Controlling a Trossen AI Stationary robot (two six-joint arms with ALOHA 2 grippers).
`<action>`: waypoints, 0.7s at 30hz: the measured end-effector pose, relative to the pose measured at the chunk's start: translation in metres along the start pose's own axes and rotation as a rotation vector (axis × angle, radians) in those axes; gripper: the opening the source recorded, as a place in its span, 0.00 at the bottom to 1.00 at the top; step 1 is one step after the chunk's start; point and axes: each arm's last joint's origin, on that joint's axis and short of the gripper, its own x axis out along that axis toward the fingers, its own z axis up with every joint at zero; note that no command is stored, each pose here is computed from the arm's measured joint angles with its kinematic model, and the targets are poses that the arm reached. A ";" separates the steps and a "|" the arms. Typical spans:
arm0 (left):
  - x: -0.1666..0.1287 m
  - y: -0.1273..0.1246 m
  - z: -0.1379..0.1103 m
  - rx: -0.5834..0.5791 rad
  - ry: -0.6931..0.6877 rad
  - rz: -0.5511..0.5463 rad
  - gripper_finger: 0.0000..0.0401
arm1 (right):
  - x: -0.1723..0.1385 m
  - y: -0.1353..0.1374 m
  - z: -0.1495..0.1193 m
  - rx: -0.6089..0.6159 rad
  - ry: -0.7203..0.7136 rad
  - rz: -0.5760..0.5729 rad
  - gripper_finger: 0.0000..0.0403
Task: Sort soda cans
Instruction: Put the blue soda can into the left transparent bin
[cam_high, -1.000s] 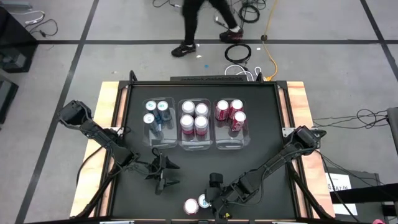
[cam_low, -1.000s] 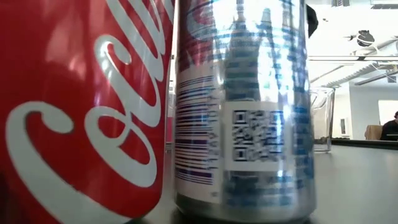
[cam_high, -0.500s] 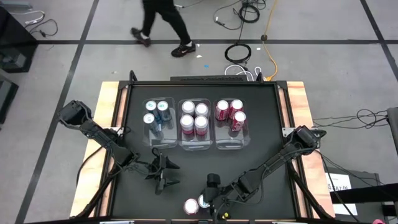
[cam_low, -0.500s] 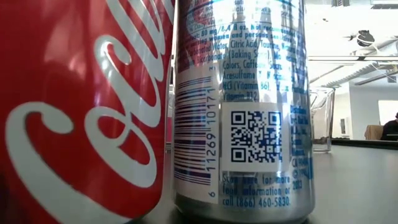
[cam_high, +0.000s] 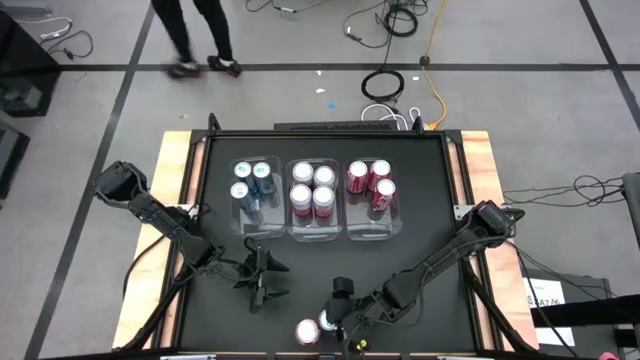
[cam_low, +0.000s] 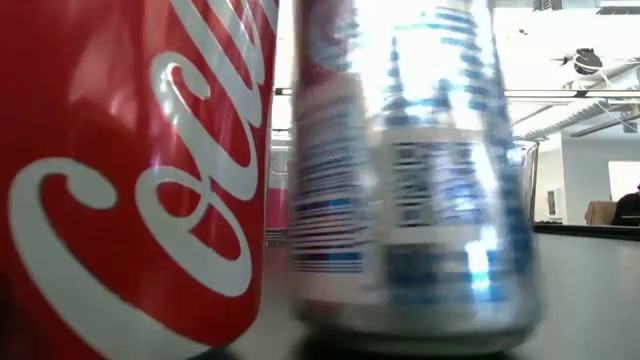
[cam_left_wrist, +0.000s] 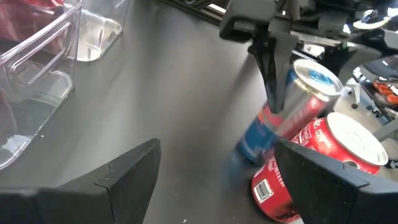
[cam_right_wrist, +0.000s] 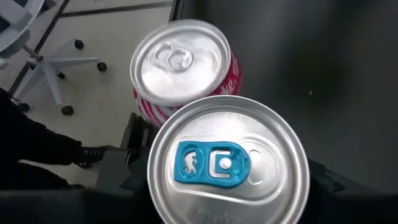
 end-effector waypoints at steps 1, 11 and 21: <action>0.000 0.000 0.000 0.000 0.000 0.000 0.81 | -0.003 -0.001 0.001 -0.002 0.011 -0.009 0.56; -0.002 -0.001 0.003 -0.007 -0.010 -0.007 0.81 | -0.052 -0.029 0.033 0.031 -0.038 -0.177 0.57; -0.029 -0.005 0.034 0.070 -0.107 -0.071 0.81 | -0.055 -0.072 0.075 0.113 -0.231 -0.198 0.57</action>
